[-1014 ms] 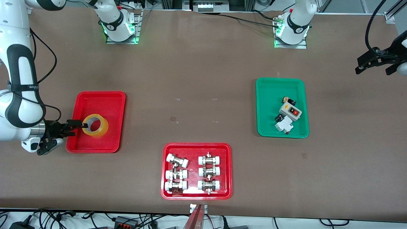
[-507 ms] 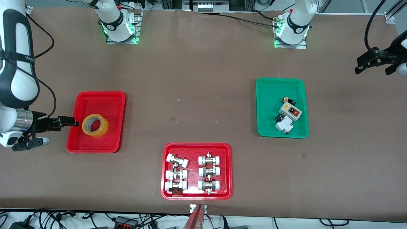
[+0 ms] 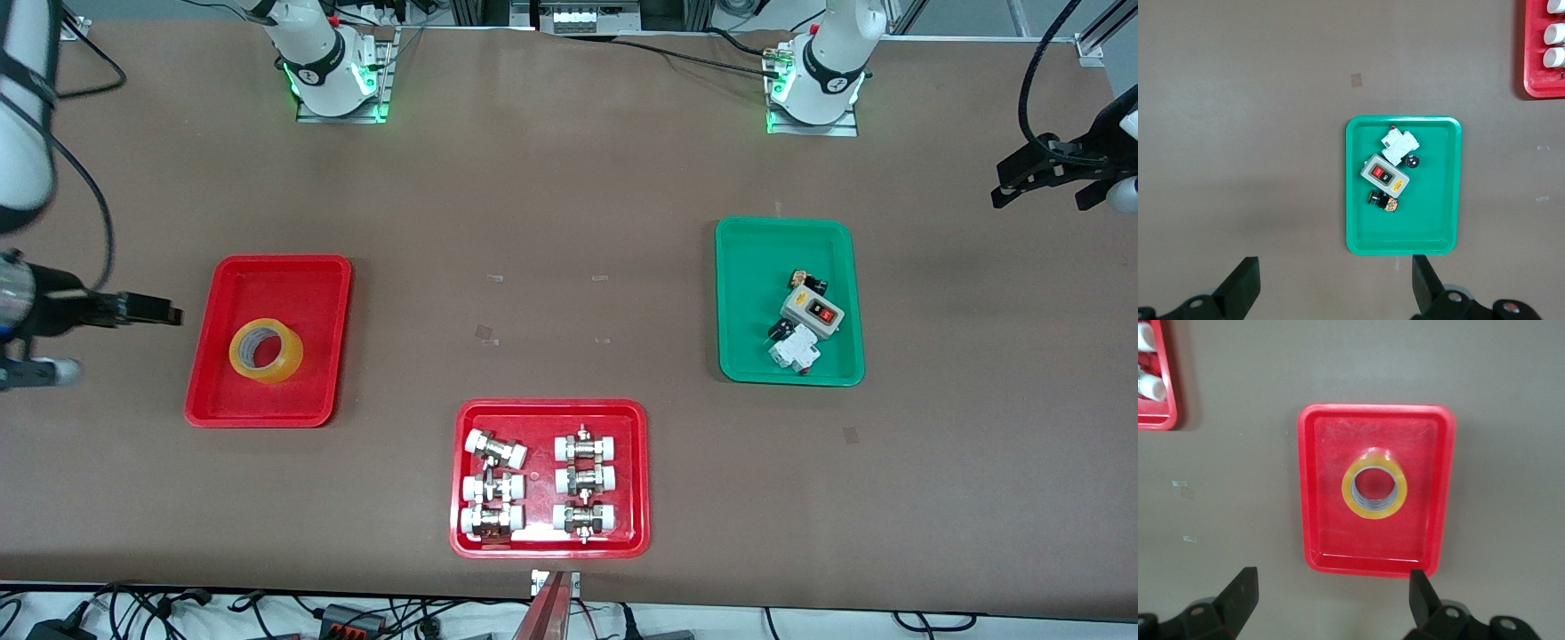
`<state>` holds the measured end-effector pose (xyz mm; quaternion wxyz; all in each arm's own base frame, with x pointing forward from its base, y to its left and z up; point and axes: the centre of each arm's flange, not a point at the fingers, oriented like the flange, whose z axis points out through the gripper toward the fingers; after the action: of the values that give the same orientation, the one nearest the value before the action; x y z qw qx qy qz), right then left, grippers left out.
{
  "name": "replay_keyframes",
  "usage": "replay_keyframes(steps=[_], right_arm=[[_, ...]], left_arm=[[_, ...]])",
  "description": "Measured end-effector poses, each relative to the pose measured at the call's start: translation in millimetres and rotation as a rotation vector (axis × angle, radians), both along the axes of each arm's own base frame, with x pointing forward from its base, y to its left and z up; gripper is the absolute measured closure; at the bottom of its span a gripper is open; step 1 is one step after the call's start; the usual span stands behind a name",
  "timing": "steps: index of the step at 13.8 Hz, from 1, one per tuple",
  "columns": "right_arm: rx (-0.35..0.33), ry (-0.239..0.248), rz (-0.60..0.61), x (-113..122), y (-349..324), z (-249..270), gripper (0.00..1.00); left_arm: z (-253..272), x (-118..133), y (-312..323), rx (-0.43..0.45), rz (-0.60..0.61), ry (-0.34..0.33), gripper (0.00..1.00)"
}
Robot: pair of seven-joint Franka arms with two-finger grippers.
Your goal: Left arm passes tape to right arm into tray
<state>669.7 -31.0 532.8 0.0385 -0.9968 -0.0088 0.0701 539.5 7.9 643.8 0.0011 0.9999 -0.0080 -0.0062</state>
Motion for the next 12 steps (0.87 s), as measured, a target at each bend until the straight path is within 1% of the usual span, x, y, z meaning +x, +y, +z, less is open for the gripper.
replay_keyframes(steps=[2,5,7,9,12], right_arm=[[-0.014,-0.016,-0.018,-1.4,-5.0,13.3,0.0],[-0.039,-0.023,-0.068,-1.6,-10.3,17.1,0.0],[-0.079,-0.059,-0.097,-3.3,-11.7,27.0,0.0],[-0.096,-0.096,-0.099,-8.3,-9.2,37.3,0.0],[-0.122,-0.119,-0.089,-19.0,-7.0,52.3,0.0]], left_arm=[[-0.3,0.2,0.0,0.0,0.0,0.001,0.0],[-0.4,0.2,0.0,0.0,0.0,0.001,0.0],[-0.4,0.2,0.0,0.0,0.001,0.001,0.0],[-0.4,0.2,0.0,0.0,0.001,0.001,0.0],[-0.5,0.2,0.0,0.0,0.001,0.001,0.0]])
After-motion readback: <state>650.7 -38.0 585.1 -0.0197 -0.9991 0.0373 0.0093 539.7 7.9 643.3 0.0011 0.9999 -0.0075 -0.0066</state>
